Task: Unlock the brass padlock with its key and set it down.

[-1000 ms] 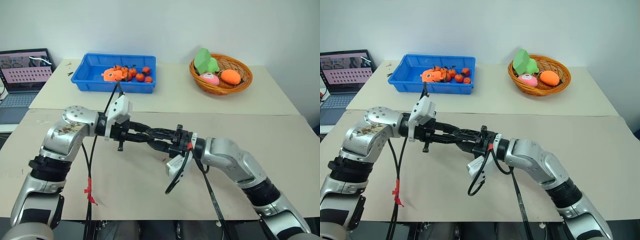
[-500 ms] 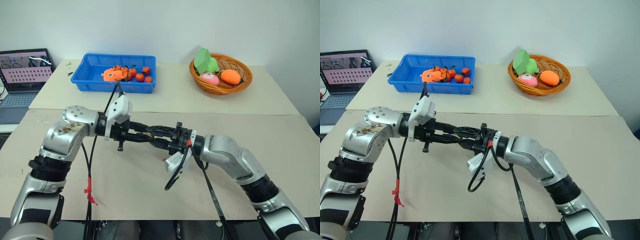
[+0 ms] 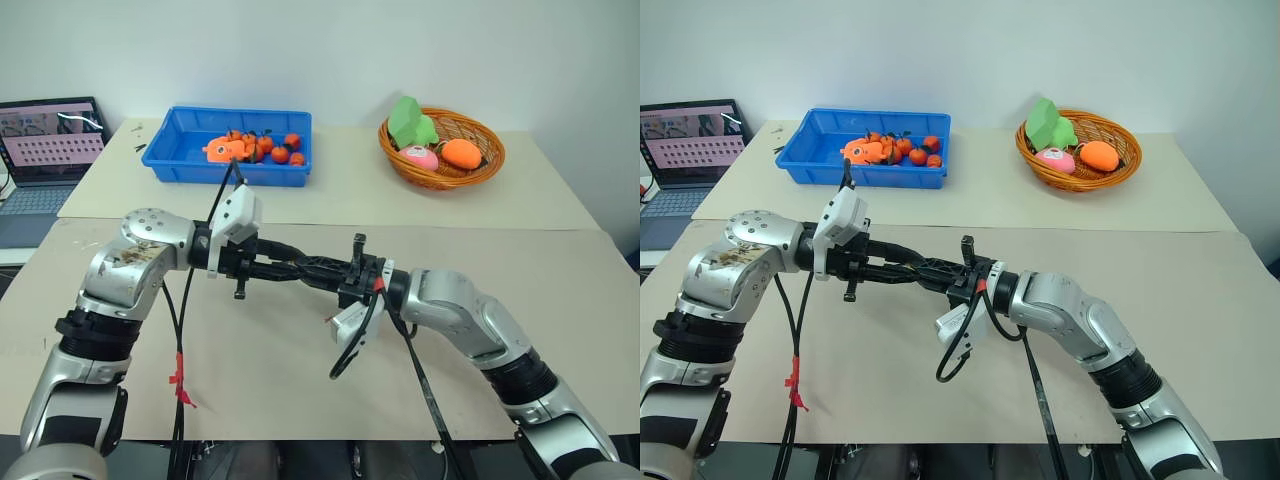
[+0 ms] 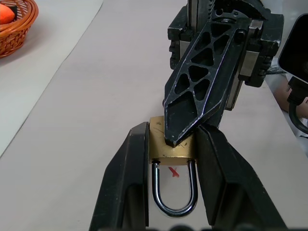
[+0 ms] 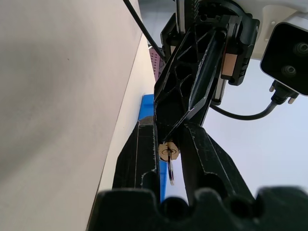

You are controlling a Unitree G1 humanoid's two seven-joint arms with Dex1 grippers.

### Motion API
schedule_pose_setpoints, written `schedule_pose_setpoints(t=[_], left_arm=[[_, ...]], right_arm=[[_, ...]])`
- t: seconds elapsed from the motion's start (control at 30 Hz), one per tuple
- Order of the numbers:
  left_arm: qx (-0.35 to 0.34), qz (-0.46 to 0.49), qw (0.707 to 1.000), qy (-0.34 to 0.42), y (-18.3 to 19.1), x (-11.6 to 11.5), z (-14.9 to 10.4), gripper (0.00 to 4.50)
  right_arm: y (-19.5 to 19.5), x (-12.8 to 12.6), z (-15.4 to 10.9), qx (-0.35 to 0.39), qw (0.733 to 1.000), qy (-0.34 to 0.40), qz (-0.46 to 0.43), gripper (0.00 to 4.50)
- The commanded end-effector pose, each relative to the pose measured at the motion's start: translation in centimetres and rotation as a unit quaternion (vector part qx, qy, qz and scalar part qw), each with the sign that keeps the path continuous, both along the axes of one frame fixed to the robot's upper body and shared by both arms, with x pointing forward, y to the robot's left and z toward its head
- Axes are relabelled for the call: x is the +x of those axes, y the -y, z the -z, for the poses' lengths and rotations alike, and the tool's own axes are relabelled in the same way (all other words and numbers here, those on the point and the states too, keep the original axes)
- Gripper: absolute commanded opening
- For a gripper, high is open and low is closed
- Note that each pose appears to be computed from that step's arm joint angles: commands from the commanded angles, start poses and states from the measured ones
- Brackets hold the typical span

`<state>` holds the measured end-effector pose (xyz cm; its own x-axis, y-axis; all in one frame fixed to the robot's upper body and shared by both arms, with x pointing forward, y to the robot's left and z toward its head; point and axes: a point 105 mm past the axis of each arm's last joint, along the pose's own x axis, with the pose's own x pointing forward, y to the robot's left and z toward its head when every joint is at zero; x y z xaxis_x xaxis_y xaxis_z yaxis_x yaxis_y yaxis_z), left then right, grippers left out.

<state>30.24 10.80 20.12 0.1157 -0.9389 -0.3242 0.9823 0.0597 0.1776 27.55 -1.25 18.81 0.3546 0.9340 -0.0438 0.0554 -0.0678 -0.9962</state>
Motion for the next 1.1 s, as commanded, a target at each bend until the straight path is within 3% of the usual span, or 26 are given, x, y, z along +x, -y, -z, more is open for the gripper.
schedule_pose_setpoints(t=[0.03, 0.5, 0.57, 0.8, 0.83, 1.1], left_arm=[[0.006, 0.018, 0.999, 0.029, 0.3, -0.4, -0.9, 0.84], [0.005, 0.015, 1.000, 0.026, 0.3, -0.4, -0.9, 0.84], [0.004, 0.014, 1.000, 0.025, 0.2, -0.4, -0.9, 1.85], [0.007, 0.014, 0.999, 0.028, 0.2, -0.3, -0.9, 4.20], [0.008, 0.013, 0.999, 0.029, 0.1, -0.3, -0.8, 4.39], [-0.009, -0.009, 0.999, -0.032, -2.2, 0.4, -1.5, 4.39]], right_arm=[[-0.3, -0.5, -1.4, 0.018, 1.000, 0.013, -0.011, 0.24], [-0.3, -0.5, -1.3, 0.018, 1.000, 0.011, -0.009, 0.24], [-0.3, -0.5, -1.3, 0.018, 1.000, 0.010, -0.008, 0.24], [-0.3, -0.5, -1.2, 0.015, 1.000, 0.009, -0.008, 0.24], [-0.3, -0.5, -1.2, 0.015, 1.000, 0.009, -0.008, 0.24], [0.2, -0.1, -1.2, 0.015, 1.000, 0.011, 0.003, 0.24]])
